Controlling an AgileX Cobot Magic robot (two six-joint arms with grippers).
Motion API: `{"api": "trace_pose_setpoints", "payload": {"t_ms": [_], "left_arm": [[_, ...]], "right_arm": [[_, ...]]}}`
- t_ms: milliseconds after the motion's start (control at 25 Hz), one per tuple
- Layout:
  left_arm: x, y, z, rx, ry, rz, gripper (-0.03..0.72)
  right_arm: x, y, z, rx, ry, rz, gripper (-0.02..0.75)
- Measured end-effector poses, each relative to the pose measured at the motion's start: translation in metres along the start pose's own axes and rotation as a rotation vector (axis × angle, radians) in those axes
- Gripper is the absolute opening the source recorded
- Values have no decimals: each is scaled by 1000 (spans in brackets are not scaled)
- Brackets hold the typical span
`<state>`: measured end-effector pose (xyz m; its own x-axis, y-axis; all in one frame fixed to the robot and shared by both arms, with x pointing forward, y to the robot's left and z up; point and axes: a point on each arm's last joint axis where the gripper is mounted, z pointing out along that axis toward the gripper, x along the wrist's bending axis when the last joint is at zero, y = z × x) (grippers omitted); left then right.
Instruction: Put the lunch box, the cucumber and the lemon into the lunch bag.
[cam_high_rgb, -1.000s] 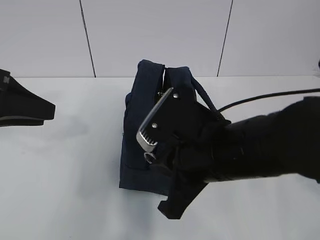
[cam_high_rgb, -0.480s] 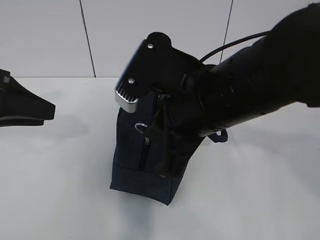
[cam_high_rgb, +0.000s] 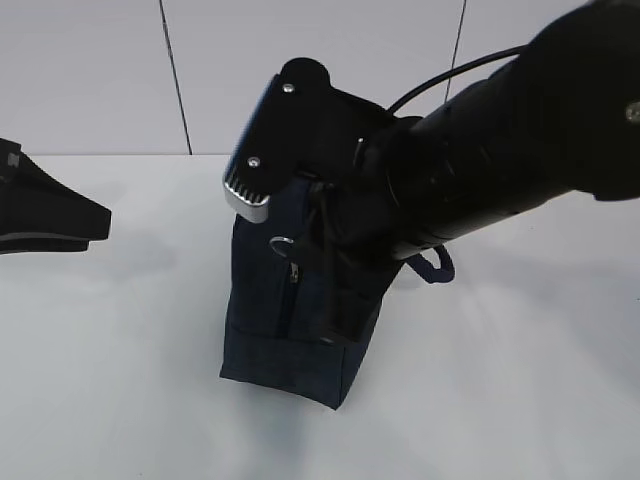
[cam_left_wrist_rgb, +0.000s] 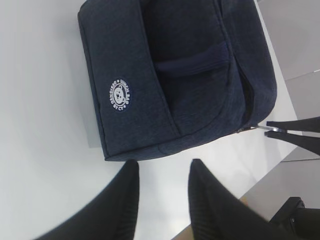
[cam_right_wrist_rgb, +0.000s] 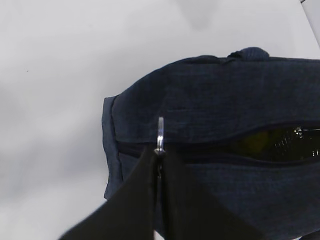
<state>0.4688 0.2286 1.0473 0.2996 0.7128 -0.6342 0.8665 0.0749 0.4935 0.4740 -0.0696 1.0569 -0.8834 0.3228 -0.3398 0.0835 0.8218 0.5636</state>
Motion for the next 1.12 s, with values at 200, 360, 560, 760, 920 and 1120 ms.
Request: {"api": "trace_pose_setpoints", "payload": {"t_ms": [200,360,560,760,920,1120], "left_arm": [[0,0,0,0,0,0,242],[0,0,0,0,0,0,242],[0,0,0,-3,-4,-4,242],[-1,1,0,-9,-11,-11,242],[-1,1,0,-12,-15,-16,242],[-2,2,0,-19,-23,-24,242]], "right_arm": [[1,1,6,24,32,0,8],[4,3,9,19,96,-6,8],[0,8,8,27,126,-32,8],[-12,10,4,39,124,-22,8],[-21,11,-2,53,130,-22,8],[-31,10,-7,58,119,-18,8]]}}
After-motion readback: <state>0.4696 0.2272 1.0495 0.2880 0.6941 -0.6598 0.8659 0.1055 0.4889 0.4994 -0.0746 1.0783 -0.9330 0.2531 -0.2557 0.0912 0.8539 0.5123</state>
